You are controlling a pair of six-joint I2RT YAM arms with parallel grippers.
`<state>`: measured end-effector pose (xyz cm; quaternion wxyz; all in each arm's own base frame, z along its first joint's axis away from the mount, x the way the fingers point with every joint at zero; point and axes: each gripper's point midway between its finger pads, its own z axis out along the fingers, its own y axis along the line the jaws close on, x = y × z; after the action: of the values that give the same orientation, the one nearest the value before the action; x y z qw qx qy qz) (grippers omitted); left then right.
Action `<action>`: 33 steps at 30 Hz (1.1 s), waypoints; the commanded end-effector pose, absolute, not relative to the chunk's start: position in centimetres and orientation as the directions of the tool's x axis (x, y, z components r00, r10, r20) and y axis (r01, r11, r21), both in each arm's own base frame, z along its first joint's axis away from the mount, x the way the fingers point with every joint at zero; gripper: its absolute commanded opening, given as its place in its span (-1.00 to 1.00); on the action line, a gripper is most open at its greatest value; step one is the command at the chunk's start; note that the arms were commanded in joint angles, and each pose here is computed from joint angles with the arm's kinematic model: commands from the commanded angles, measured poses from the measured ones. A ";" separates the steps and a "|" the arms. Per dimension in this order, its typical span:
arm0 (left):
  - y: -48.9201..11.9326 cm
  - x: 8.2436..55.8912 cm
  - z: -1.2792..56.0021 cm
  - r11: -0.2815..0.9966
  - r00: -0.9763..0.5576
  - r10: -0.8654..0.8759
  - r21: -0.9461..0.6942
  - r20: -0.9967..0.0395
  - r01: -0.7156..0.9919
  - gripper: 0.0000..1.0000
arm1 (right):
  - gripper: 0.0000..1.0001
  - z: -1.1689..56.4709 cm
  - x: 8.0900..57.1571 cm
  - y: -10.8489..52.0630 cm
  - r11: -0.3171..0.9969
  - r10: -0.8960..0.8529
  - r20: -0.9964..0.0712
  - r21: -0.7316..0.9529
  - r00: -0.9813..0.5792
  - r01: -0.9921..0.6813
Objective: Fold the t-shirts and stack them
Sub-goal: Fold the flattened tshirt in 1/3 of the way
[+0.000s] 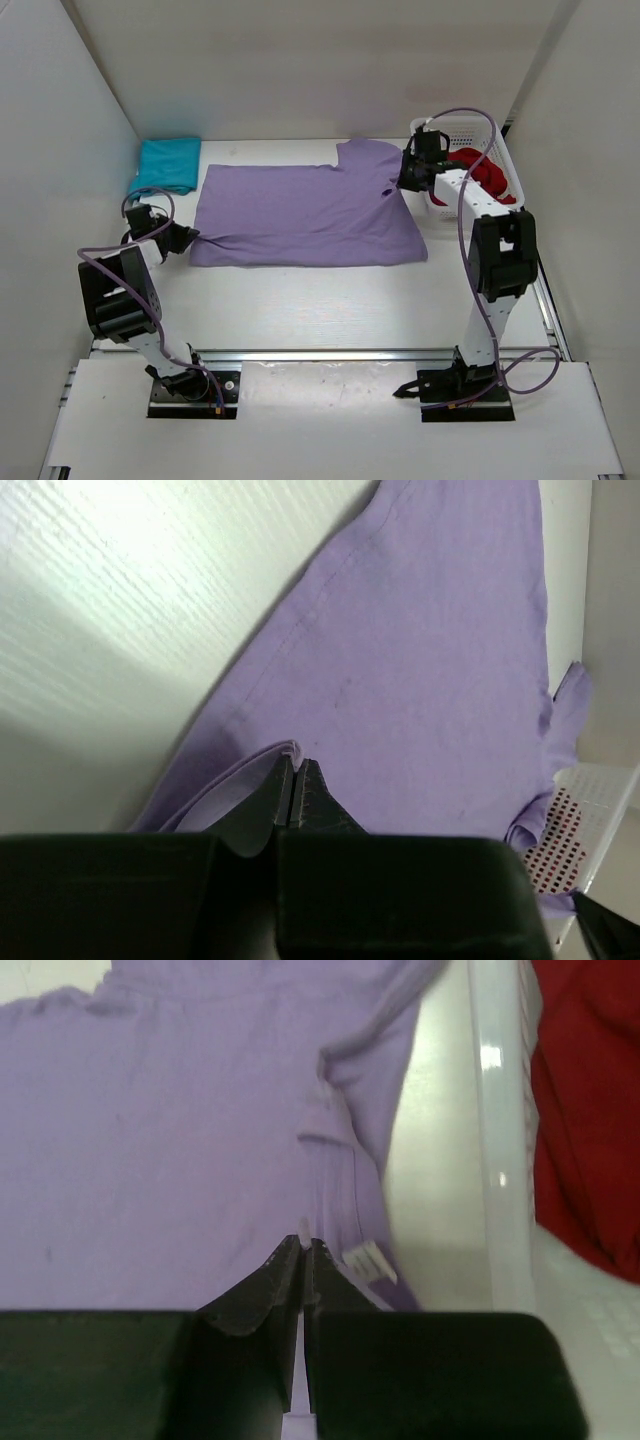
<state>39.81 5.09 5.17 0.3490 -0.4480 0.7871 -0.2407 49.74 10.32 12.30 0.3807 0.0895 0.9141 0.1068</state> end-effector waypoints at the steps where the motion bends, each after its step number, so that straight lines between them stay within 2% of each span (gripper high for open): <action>1: 5.9 41.1 6.8 0.534 -0.352 -0.845 -0.677 -0.403 -0.506 -1.00 | -1.00 13.8 52.5 10.6 0.970 0.207 -0.729 0.240 -0.653 0.041; 5: 6.4 41.4 6.8 0.556 -0.366 -0.831 -0.655 -0.419 -0.512 -0.91 | -0.99 13.4 55.0 10.9 0.973 0.198 -0.730 0.227 -0.654 0.041; 8: 6.4 41.9 6.8 0.579 -0.385 -0.815 -0.640 -0.433 -0.506 -0.73 | -1.00 12.8 56.6 10.7 0.976 0.184 -0.727 0.214 -0.662 0.037; 11: 6.3 42.5 7.8 0.601 -0.398 -0.798 -0.643 -0.453 -0.474 -0.36 | -0.99 12.9 57.7 11.1 0.981 0.163 -0.729 0.194 -0.665 0.029; 12: 6.1 42.3 8.2 0.610 -0.413 -0.791 -0.640 -0.452 -0.468 -0.01 | -1.00 13.3 57.8 11.0 0.976 0.182 -0.727 0.213 -0.662 0.035; 13: 6.2 42.1 8.3 0.608 -0.413 -0.792 -0.640 -0.449 -0.470 0.11 | -0.94 13.9 57.7 11.2 0.976 0.179 -0.733 0.215 -0.656 0.026; 16: 6.5 40.3 9.2 0.611 -0.382 -0.791 -0.633 -0.478 -0.475 0.12 | -0.51 16.2 56.8 11.9 0.969 0.192 -0.747 0.248 -0.636 0.001; 17: 7.0 39.9 10.0 0.620 -0.355 -0.784 -0.623 -0.509 -0.476 0.08 | -0.47 17.0 56.5 11.9 0.969 0.195 -0.755 0.245 -0.626 0.007; 19: 6.1 37.9 8.5 0.625 -0.385 -0.781 -0.612 -0.492 -0.485 -0.04 | -0.44 18.7 54.7 11.9 0.958 0.240 -0.751 0.287 -0.615 0.023; 20: 5.4 36.8 7.5 0.621 -0.405 -0.784 -0.609 -0.471 -0.494 -0.07 | -0.46 19.2 53.1 12.3 0.946 0.267 -0.741 0.323 -0.615 0.021; 21: 4.9 36.5 7.2 0.621 -0.418 -0.783 -0.612 -0.460 -0.490 -0.08 | -0.61 17.2 51.7 12.4 0.939 0.286 -0.713 0.341 -0.640 0.040; 22: 4.4 35.8 6.1 0.611 -0.429 -0.791 -0.611 -0.437 -0.504 -0.09 | -0.86 20.0 50.8 13.2 0.918 0.323 -0.740 0.397 -0.590 0.005; 23: 3.9 34.8 4.8 0.597 -0.443 -0.800 -0.611 -0.405 -0.520 -0.09 | -0.96 18.8 48.3 13.3 0.909 0.342 -0.714 0.416 -0.611 0.022; 24: 3.7 33.9 3.9 0.569 -0.446 -0.818 -0.623 -0.363 -0.537 -0.07 | -1.00 16.3 46.6 13.4 0.902 0.358 -0.693 0.430 -0.625 0.039; 25: 4.1 33.6 3.5 0.550 -0.436 -0.831 -0.625 -0.344 -0.554 -0.03 | -1.00 18.1 45.7 13.3 0.894 0.377 -0.724 0.447 -0.578 0.023; 26: 4.1 32.9 2.6 0.545 -0.443 -0.835 -0.612 -0.328 -0.574 0.02 | -1.00 17.1 43.7 12.8 0.894 0.381 -0.722 0.447 -0.578 0.032; 28: 4.6 33.4 2.6 0.556 -0.442 -0.828 -0.600 -0.344 -0.575 0.09 | -1.00 15.1 41.4 11.4 0.885 0.409 -0.701 0.461 -0.584 0.067; 30: 4.4 33.6 2.4 0.571 -0.465 -0.817 -0.586 -0.340 -0.575 0.04 | -0.88 12.3 38.6 9.1 0.876 0.443 -0.670 0.464 -0.596 0.130; 33: 4.4 34.0 2.0 0.592 -0.483 -0.803 -0.562 -0.350 -0.578 -0.05 | -0.42 8.8 35.8 6.9 0.873 0.462 -0.637 0.448 -0.617 0.192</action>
<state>33.64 4.18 2.26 0.3026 -0.4239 0.8287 -0.2050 36.33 8.59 10.25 0.3853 0.1588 0.8924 0.1728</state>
